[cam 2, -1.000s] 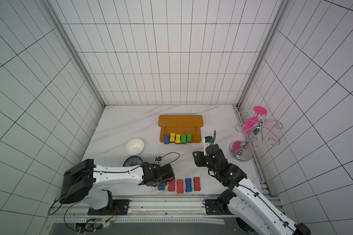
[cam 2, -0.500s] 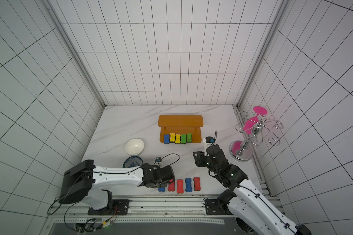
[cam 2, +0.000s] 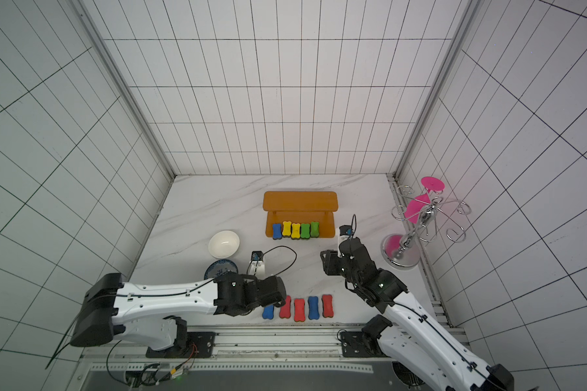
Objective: Remove the whiteboard erasers from the shelf
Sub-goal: Place the whiteboard eraser at the center of the board, then adjust the shelf at the center of the board.
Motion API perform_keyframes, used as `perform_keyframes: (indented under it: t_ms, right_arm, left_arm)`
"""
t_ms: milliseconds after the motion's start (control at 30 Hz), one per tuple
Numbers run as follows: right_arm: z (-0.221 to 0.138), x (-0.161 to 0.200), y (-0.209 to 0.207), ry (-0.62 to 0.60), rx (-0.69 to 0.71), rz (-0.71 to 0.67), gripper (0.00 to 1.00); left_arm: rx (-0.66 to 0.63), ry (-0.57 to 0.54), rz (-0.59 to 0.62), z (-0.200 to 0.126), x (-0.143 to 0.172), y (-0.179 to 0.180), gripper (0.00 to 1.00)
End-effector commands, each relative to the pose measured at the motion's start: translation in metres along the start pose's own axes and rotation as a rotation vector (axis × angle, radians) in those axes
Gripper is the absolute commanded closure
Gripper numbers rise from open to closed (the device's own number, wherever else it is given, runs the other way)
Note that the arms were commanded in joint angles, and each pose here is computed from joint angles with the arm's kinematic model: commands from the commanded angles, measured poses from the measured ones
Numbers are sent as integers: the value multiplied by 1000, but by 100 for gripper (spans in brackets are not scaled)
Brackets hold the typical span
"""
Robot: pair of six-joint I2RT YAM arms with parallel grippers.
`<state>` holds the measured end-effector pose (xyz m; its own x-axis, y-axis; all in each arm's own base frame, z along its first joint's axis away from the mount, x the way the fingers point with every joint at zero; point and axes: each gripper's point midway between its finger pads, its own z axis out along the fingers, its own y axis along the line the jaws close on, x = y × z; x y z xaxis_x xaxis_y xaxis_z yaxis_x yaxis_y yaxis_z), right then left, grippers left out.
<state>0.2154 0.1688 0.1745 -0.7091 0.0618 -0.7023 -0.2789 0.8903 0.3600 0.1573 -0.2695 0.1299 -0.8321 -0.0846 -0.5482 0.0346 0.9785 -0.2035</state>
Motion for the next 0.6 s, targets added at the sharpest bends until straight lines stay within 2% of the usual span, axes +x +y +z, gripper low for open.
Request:
perform_keyframes:
  t_ms: [0,100,200,300,400,567]
  right_arm:
    - [-5,-34,1,-87,52,-49,55]
    - [0,-60,-2,-110,99,-73,55]
    - [7,-88,-3,-132,132,-93,54]
    - [19,-113,-6,-146,151,-89,51]
    - [32,-138,-14,-159,155,-65,51]
    - [49,-179,-44,-175,177,1,50]
  left_arm:
    - [12,-215,-13,-20,-68,0,61]
    - [73,-271,-17,-17,-112,-5,56]
    - [90,-358,-4,-17,-155,-4,41]
    - [98,-425,28,-11,-195,-3,32]
    - [143,-399,9,6,-234,0,30]
    - [214,-265,-35,46,-285,5,27]
